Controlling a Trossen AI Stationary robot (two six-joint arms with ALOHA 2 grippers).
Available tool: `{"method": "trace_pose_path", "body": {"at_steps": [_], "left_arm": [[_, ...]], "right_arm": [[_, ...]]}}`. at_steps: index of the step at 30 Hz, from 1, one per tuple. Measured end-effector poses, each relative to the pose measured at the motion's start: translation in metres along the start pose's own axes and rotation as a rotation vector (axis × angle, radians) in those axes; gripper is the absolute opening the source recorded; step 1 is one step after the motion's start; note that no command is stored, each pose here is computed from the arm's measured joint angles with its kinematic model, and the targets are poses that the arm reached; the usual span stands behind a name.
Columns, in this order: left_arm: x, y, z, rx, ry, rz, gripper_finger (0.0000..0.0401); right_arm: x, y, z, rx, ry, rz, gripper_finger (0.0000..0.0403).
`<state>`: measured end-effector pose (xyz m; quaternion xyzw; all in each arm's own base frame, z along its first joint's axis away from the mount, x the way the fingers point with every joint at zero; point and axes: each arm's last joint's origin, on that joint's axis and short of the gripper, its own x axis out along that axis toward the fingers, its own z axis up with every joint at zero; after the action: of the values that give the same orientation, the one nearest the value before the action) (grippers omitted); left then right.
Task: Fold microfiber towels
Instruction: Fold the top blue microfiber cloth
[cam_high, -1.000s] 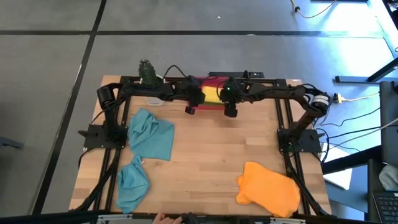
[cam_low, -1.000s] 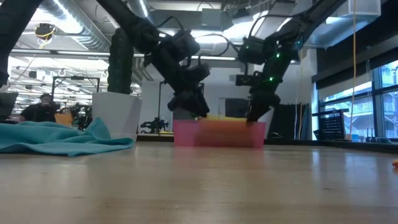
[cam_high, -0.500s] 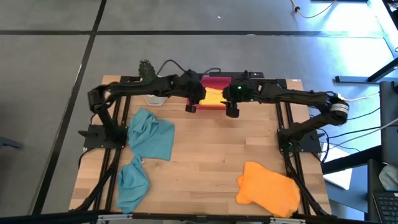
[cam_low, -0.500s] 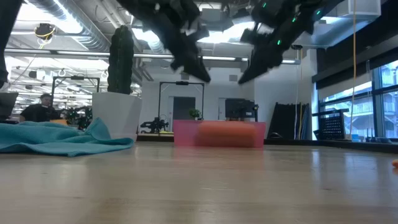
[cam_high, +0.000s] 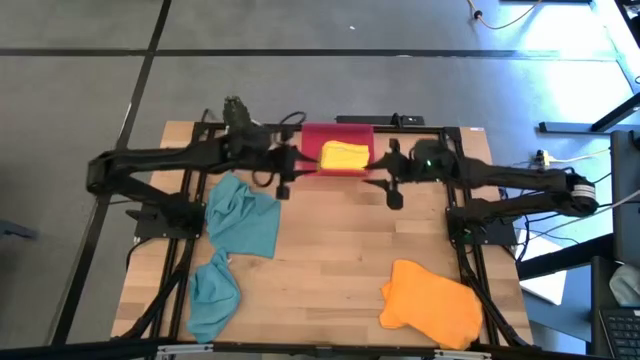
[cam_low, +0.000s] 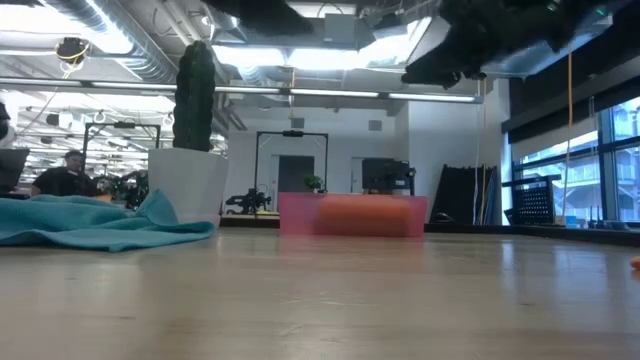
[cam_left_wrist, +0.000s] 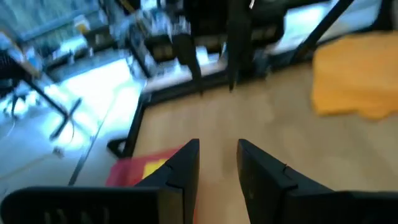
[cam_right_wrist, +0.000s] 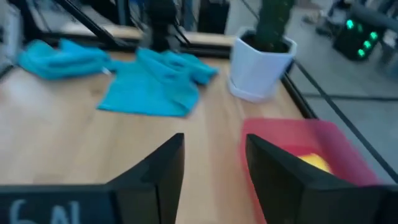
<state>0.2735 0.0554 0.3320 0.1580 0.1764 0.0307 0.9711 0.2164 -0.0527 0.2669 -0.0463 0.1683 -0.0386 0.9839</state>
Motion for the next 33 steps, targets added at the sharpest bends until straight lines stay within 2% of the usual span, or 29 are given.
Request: {"method": "trace_pose_path", "body": {"at_steps": [6, 11, 15, 18, 23, 30, 33], "left_arm": [[-0.02, -0.037, -0.029, -0.049, -0.175, 0.004, 0.0096], [-0.024, -0.065, -0.062, -0.099, -0.259, -0.042, 0.0096], [-0.024, -0.079, -0.079, -0.11, -0.329, -0.04, 0.0096], [-0.023, -0.086, -0.092, -0.13, -0.311, -0.021, 0.0096], [-0.024, -0.088, -0.093, -0.193, -0.316, -0.002, 0.0096], [-0.028, -0.088, -0.084, -0.185, -0.418, 0.005, 0.0096], [-0.028, -0.088, -0.083, -0.168, -0.421, 0.009, 0.0096]], "right_arm": [[0.003, 0.026, -0.042, 0.03, -0.174, 0.047, 0.017], [-0.001, 0.041, -0.071, 0.067, -0.27, 0.074, 0.017], [-0.004, 0.048, -0.08, 0.097, -0.303, 0.05, 0.017], [-0.004, 0.053, -0.082, 0.102, -0.293, 0.016, 0.017], [-0.005, 0.058, -0.082, 0.105, -0.292, -0.021, 0.017], [-0.004, 0.063, -0.084, 0.128, -0.277, -0.021, 0.017], [-0.002, 0.064, -0.086, 0.151, -0.261, -0.018, 0.017]]}}
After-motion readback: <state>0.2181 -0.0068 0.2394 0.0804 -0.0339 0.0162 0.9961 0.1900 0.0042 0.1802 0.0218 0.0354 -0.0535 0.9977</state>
